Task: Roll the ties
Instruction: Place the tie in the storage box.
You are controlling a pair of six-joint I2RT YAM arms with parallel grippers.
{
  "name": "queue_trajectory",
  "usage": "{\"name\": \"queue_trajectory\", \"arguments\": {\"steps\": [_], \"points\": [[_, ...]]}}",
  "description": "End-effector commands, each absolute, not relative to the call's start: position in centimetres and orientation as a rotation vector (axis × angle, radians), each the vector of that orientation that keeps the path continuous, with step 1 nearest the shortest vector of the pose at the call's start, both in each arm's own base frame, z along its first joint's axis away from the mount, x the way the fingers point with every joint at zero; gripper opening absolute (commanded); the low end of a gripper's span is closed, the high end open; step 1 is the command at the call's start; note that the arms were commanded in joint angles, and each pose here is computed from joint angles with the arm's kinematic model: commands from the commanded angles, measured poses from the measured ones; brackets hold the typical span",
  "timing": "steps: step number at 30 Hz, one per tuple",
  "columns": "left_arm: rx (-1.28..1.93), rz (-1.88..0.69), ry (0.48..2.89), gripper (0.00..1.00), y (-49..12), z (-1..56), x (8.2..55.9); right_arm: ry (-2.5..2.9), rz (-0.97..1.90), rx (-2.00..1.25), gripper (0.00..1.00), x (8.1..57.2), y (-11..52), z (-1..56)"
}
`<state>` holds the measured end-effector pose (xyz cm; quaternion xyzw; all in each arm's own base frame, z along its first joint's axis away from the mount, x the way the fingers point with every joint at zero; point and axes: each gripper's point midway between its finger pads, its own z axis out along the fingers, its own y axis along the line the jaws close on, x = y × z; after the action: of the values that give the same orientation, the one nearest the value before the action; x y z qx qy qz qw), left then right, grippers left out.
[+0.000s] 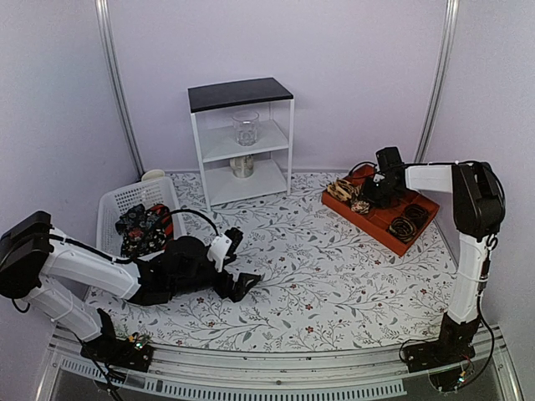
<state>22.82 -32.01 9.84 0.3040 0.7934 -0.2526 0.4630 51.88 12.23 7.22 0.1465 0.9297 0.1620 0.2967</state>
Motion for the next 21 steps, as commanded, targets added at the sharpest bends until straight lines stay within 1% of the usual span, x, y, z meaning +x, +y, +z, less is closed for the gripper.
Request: {"name": "queue_trajectory", "arguments": {"steps": [1,12,17,21], "points": [[0.731,-0.612,1.937,0.99,-32.1,10.4,23.4,2.589,0.200,0.349,0.25,50.8,9.5,4.0],[0.731,-0.609,1.940,0.99,-32.2,10.2,23.5,2.637,0.029,0.267,0.25,50.4,9.6,4.1],[0.730,-0.604,1.945,0.99,-32.0,10.1,23.5,2.642,-0.025,0.250,0.25,50.2,9.7,5.1],[0.727,-0.600,1.943,0.98,-31.9,10.1,23.5,2.653,-0.049,0.207,0.23,50.3,9.9,5.3]]}}
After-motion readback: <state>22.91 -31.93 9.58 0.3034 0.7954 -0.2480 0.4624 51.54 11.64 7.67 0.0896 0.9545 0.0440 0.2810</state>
